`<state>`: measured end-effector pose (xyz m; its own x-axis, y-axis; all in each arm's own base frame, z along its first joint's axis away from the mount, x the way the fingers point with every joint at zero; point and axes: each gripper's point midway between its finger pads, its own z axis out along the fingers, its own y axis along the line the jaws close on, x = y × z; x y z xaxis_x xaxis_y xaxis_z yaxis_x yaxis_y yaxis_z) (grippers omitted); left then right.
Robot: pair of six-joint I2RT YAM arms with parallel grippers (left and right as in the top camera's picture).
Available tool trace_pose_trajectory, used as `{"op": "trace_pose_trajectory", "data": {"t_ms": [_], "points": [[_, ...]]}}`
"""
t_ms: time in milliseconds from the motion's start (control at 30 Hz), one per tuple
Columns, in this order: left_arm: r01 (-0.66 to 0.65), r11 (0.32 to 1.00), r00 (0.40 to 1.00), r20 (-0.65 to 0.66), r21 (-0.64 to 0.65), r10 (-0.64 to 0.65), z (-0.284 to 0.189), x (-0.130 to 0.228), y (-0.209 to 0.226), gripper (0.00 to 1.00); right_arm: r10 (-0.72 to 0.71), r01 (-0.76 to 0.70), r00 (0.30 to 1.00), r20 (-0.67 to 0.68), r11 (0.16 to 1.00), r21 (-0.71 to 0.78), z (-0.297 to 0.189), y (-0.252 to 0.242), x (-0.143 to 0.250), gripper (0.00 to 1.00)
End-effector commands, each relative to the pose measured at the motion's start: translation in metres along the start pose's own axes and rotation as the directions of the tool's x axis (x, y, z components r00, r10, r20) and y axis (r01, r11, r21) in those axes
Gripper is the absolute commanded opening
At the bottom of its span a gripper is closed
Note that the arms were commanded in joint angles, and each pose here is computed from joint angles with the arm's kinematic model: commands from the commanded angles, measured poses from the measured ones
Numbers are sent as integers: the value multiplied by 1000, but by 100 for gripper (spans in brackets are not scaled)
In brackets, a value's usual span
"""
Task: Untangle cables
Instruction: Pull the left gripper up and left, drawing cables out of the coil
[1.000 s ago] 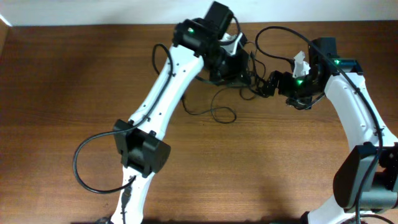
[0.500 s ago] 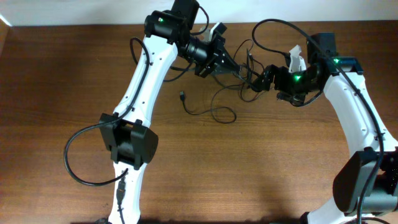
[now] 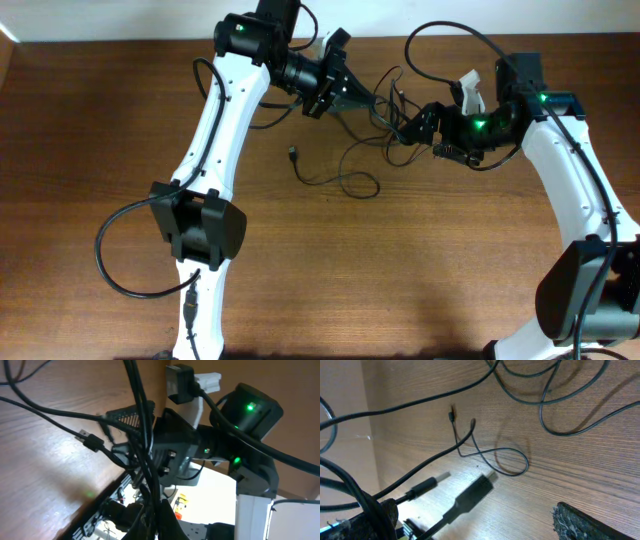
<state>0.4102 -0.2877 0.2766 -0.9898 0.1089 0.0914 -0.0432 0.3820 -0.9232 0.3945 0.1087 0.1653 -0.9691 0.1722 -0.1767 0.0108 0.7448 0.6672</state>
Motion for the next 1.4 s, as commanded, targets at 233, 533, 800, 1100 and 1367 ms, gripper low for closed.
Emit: {"op": "trace_pose_trajectory", "data": {"t_ms": [233, 533, 800, 1100, 1367], "points": [[-65, 973, 996, -41, 219, 76, -30, 18, -50, 1, 98, -118, 993, 69, 901, 417, -12, -90, -2, 98], [-120, 918, 987, -52, 378, 150, -55, 19, -72, 0, 67, -79, 997, 45, 900, 428, -12, -91, 1, 98], [-73, 924, 997, 3, 376, 78, -87, 5, -60, 0, 120, -152, 988, 96, 846, 511, -21, -107, 0, 98], [-56, 924, 998, 39, 378, 45, -106, -3, -53, 0, 66, -82, 996, 52, 908, 411, -11, -89, -1, 98], [-55, 924, 997, 63, 378, 34, -117, -8, -49, 0, 161, -191, 981, 106, 880, 436, -14, -94, -2, 98]]}}
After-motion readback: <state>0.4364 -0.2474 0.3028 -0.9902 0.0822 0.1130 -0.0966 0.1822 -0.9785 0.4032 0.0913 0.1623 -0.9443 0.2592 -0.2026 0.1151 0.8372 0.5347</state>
